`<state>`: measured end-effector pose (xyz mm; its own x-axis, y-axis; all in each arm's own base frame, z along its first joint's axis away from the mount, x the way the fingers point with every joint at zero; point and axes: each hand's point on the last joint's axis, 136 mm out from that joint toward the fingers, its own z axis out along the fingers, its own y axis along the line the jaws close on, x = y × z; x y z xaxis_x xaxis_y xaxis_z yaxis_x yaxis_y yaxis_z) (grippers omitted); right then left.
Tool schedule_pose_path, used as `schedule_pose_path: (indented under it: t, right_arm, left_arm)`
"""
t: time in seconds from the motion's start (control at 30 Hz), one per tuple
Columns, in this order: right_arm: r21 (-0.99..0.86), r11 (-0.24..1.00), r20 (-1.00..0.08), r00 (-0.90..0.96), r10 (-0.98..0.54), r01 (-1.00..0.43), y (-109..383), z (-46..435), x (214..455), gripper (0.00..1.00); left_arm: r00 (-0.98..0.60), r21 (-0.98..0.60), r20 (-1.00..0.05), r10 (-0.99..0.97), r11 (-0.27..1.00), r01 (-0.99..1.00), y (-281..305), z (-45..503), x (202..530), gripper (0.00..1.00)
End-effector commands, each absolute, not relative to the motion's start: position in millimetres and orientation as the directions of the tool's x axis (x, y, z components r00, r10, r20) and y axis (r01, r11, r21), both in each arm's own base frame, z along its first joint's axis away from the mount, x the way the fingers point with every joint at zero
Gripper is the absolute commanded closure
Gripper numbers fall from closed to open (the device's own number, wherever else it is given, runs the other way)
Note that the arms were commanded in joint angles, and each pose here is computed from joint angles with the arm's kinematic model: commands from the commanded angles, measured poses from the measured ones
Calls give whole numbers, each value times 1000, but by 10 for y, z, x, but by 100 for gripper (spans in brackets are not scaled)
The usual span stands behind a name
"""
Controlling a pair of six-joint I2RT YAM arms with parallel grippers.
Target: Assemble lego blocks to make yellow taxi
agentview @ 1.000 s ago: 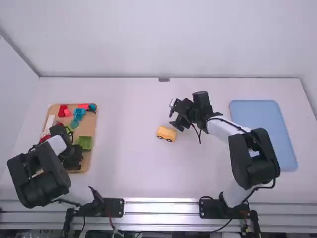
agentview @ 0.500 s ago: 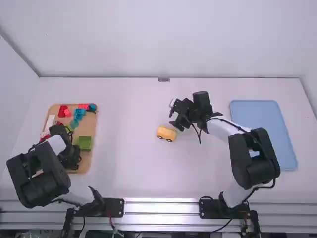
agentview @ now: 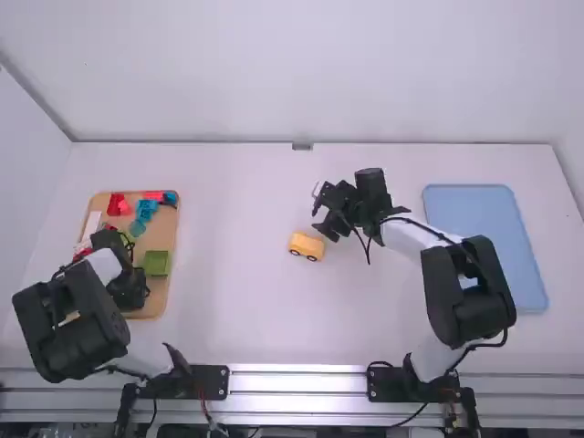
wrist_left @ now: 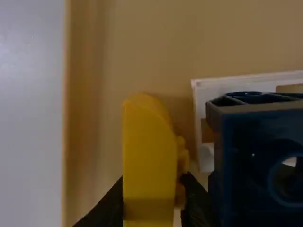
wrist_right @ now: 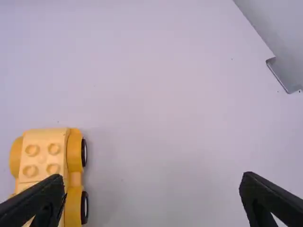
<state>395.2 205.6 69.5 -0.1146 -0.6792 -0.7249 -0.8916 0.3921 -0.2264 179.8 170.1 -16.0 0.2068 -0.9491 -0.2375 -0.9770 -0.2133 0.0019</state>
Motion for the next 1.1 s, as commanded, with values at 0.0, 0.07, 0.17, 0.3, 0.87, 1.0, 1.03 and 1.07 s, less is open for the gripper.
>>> schedule_pose_path:
  t: [0.0,0.07,0.17,0.3,0.87,1.0,1.03,1.07]
  right_arm:
    - [-223,390,-730,-112,-674,-893,2069,730,3925,2]
    - [-224,391,-730,-112,-675,-893,2066,728,3927,2]
    - [-220,390,-728,-116,-676,-894,2063,720,3918,2]
    - [-216,387,-724,-119,-680,-896,2059,705,3903,2]
    - [-217,387,-725,-117,-678,-896,2061,710,3906,2]
    - [-187,437,-753,-157,-639,-880,2083,767,3960,2]
    - [-171,459,-766,-175,-618,-872,2094,797,3985,2]
    - [-149,483,-786,-193,-587,-863,2119,844,4013,2]
  left_arm:
    - [217,18,-254,-943,-229,-973,1733,-166,1761,78]
    - [217,17,-253,-943,-228,-973,1732,-165,1762,81]
    - [214,20,-253,-943,-227,-974,1730,-166,1758,87]
    - [143,32,-254,-957,-156,-987,1739,-163,1772,87]
    - [135,-84,-264,-955,-116,-990,1826,385,2058,98]
    - [66,-195,-318,-946,-3,-981,1780,734,2189,98]
    - [43,-223,-335,-941,35,-974,1755,821,2228,98]
    - [15,-254,-366,-931,84,-964,1723,944,2273,98]
